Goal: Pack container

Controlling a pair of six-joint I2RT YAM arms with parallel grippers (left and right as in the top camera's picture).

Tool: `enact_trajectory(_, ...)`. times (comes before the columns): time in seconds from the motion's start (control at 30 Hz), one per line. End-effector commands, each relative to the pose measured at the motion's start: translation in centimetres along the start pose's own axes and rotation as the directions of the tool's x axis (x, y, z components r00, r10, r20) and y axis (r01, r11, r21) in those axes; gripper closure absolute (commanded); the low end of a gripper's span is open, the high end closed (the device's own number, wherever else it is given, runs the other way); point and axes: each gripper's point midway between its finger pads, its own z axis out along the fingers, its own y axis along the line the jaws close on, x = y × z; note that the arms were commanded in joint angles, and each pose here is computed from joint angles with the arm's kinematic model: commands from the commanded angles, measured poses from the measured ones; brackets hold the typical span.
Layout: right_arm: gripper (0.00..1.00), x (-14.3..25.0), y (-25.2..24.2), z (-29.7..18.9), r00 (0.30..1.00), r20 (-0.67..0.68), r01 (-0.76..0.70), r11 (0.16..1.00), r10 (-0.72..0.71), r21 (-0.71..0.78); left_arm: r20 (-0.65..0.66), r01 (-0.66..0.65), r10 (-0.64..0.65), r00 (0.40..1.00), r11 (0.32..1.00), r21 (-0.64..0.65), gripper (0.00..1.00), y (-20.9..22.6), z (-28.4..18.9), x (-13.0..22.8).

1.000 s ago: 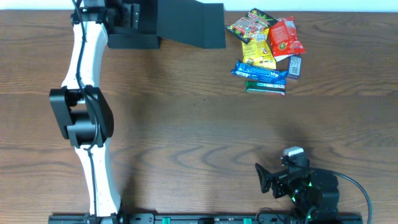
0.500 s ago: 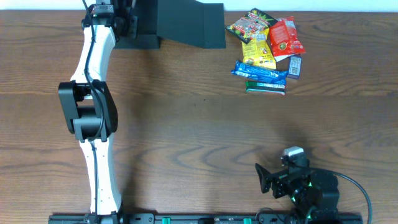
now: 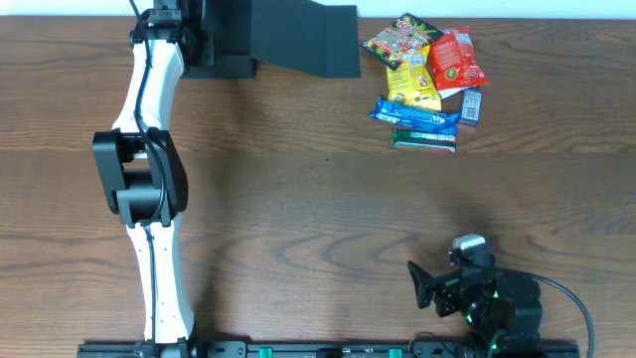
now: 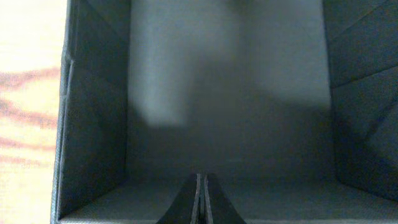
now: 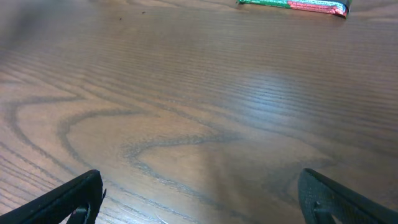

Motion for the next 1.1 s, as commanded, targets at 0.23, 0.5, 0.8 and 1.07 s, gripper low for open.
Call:
enact_trajectory(0.23,0.01,0.1,-0.2,0.1,1.000,0.000,-0.019,1.000,0.019,0.006,-0.151,0.134,-0.142,0.978,0.989,-0.064,0.94,0.2,-0.8,3.6)
enact_trajectory(0.5,0.01,0.1,-0.2,0.1,1.000,0.000,-0.019,1.000,0.019,0.006,-0.292,0.077,-0.087,0.953,0.996,-0.046,0.94,-3.8,-3.8,6.6)
enact_trajectory(0.8,0.01,0.1,-0.2,0.1,1.000,0.000,-0.019,1.000,0.019,0.006,-0.497,-0.005,-0.009,0.868,1.000,-0.028,0.95,-8.9,-6.7,12.1)
enact_trajectory(1.07,0.01,0.1,-0.2,0.1,1.000,0.000,-0.019,1.000,0.019,0.006,-0.583,0.002,0.034,0.812,0.998,0.061,0.94,-14.1,-8.5,14.8)
